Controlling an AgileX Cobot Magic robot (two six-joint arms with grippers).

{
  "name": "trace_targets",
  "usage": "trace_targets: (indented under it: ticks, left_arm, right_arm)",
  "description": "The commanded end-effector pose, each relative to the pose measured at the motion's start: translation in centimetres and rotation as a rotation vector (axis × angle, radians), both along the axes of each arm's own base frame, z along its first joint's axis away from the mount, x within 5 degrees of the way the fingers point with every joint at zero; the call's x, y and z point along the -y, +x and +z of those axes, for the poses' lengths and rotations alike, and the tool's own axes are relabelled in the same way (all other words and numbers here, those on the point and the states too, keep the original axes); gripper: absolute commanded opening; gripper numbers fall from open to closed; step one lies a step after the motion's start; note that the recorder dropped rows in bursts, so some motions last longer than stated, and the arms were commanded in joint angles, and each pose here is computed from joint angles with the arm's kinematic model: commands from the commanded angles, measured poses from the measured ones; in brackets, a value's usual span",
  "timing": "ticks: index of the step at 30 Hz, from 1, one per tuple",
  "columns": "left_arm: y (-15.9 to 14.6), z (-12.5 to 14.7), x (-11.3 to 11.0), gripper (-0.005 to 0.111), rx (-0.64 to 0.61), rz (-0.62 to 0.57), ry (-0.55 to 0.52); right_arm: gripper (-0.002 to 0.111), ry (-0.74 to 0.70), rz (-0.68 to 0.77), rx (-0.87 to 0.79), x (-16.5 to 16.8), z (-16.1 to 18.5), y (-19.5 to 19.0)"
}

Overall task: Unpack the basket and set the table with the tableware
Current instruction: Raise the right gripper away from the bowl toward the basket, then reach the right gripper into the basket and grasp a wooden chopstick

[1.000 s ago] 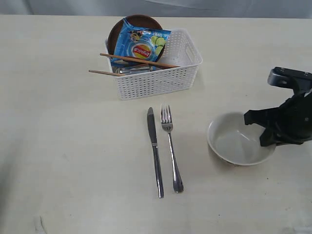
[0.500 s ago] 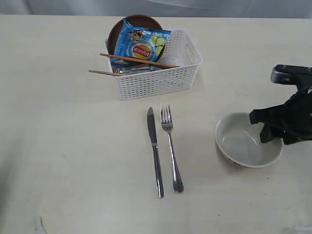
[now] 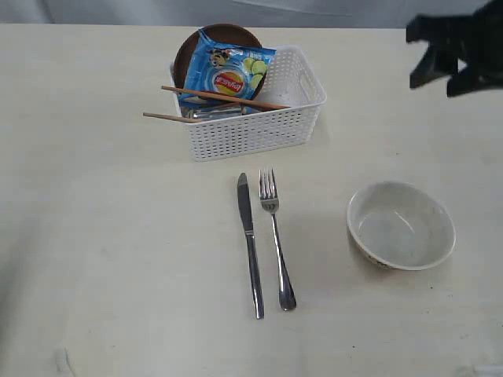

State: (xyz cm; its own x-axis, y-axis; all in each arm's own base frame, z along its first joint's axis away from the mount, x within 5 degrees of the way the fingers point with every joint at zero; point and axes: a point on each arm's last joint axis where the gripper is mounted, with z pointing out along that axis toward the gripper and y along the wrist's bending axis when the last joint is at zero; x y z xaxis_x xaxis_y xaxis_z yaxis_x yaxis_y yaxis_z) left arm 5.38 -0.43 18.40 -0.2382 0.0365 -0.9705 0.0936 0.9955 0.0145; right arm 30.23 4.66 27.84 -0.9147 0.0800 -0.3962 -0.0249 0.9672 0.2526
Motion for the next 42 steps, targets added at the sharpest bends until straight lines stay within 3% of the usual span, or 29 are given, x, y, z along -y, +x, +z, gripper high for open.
trace_targets:
  ticks: [1,13,27,29,38,42]
  left_arm:
    - [0.0,0.0,0.0,0.000,0.011,-0.008,-0.002]
    - [0.0,0.0,0.0,0.000,0.011,-0.008,-0.002]
    - [0.0,0.0,0.0,0.000,0.011,-0.008,-0.002]
    - [0.0,0.0,0.0,0.000,0.011,-0.008,-0.002]
    - [0.0,0.0,0.0,0.000,0.011,-0.008,-0.002]
    - [0.0,0.0,0.0,0.000,0.011,-0.008,-0.002]
  right_arm:
    - [0.049,0.046,0.066,-0.004,-2.6,1.2,3.3]
    - [0.049,-0.025,0.190,-0.100,-8.9,-5.1,11.5]
    - [0.049,-0.034,0.195,-0.179,-9.7,-11.4,14.5]
    - [0.044,0.005,0.183,-0.198,-10.1,-11.9,14.5]
    - [0.001,0.182,0.151,-0.229,-11.8,-12.1,14.4]
    - [0.000,0.245,0.139,-0.247,-13.2,-11.9,14.0]
